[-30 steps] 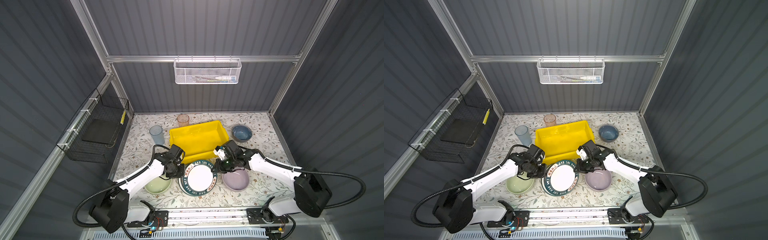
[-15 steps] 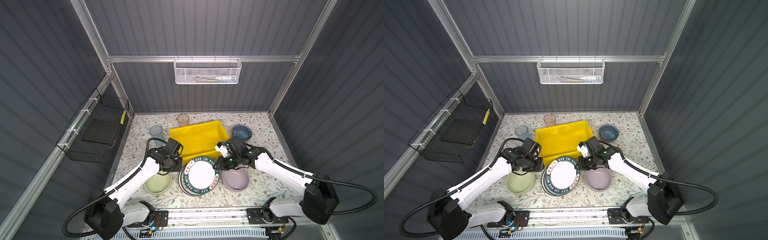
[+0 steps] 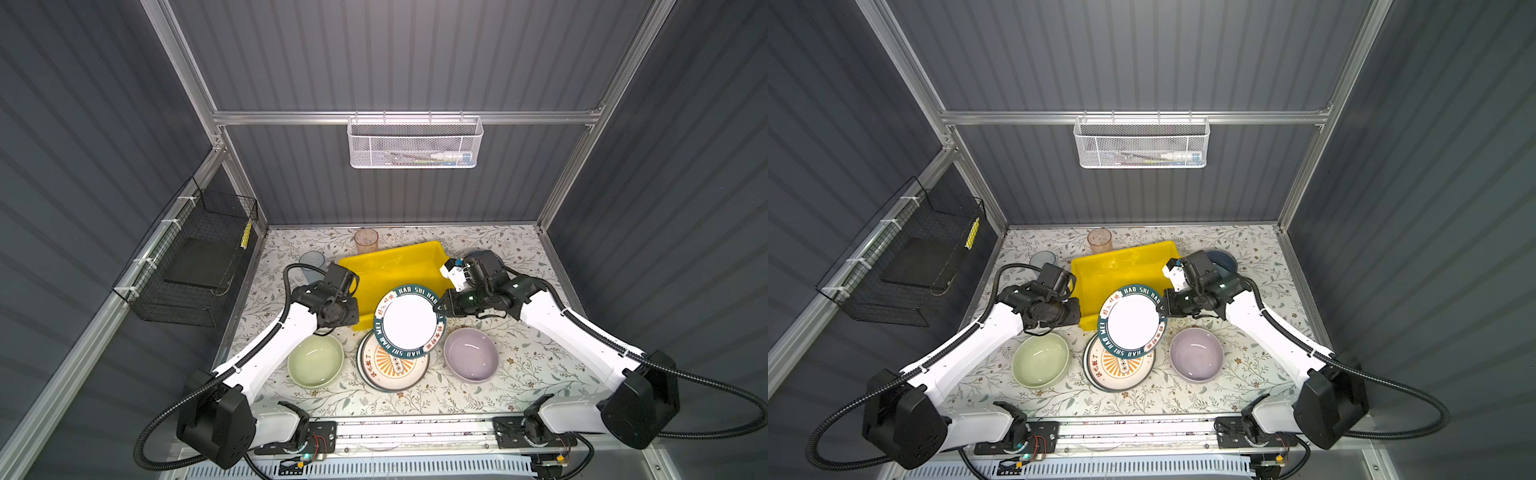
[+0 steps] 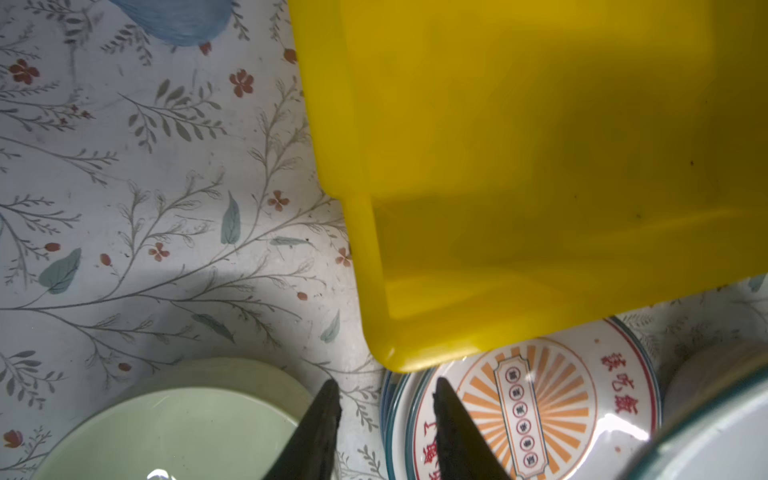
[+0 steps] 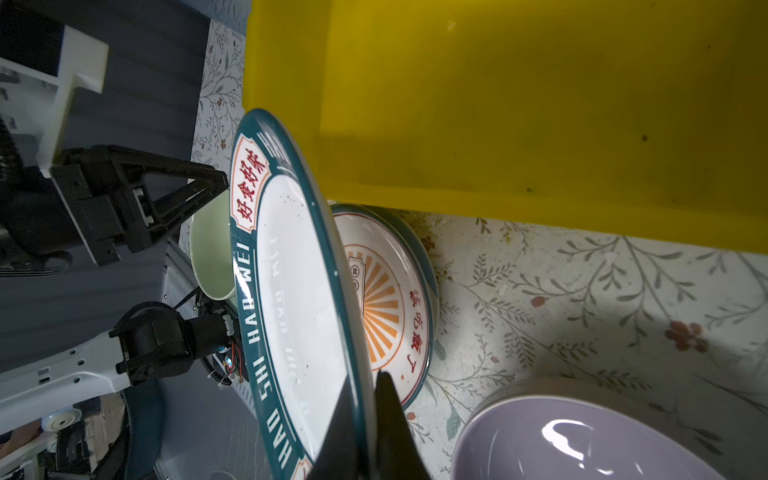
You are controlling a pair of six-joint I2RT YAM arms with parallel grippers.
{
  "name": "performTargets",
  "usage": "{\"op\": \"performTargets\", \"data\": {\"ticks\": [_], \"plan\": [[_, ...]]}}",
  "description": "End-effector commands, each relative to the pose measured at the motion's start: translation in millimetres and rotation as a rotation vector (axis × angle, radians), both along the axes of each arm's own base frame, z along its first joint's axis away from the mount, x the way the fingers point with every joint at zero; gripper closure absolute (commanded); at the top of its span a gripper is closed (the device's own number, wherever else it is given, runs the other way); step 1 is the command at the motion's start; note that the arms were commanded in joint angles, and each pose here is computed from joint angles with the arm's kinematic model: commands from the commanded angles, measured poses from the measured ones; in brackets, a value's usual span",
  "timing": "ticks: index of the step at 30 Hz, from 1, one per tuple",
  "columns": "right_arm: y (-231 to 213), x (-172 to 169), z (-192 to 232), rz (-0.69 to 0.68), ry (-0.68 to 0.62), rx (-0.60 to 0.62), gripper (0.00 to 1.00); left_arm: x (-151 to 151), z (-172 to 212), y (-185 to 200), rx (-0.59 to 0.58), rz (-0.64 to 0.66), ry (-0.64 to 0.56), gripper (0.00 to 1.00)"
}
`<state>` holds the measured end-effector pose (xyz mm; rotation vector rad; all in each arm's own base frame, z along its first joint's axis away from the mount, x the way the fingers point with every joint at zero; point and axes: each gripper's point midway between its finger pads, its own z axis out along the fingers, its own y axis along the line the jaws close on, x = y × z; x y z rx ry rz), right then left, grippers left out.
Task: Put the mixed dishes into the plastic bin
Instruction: 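Lift the top plate with the right gripper and carry it over the yellow bin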
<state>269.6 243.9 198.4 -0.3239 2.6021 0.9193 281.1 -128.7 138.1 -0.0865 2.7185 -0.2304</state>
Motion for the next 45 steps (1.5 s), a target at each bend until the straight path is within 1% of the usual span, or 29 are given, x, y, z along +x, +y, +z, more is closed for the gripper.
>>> {"op": "performTargets", "data": {"ticks": [1, 3, 8, 10, 16, 24, 34, 45], "plan": [[-1, 24, 23, -0.029, -0.084, -0.006, 1.0, 13, 0, 3, 0.0, -0.013, -0.015, 0.63], [0, 36, 27, -0.042, -0.105, -0.019, 1.0, 17, -1, 2, 0.003, -0.029, -0.014, 0.63], [7, 61, 31, -0.041, -0.127, -0.042, 1.0, 24, -8, -8, -0.035, -0.065, 0.007, 0.65], [6, 75, 29, -0.072, -0.142, -0.074, 1.0, 27, -12, -7, -0.031, -0.064, 0.014, 0.66], [17, 101, 32, -0.113, -0.169, -0.046, 1.0, 34, -23, -1, -0.01, -0.054, 0.037, 0.72], [31, 128, 22, -0.137, -0.175, -0.03, 1.0, 39, -27, 7, -0.021, -0.034, 0.042, 0.76], [51, 142, 2, -0.125, -0.136, -0.028, 1.0, 41, -29, 6, -0.054, -0.036, 0.047, 0.81], [78, 144, -33, -0.119, -0.071, -0.024, 1.0, 40, -32, 2, -0.079, -0.052, 0.053, 0.82]]}}
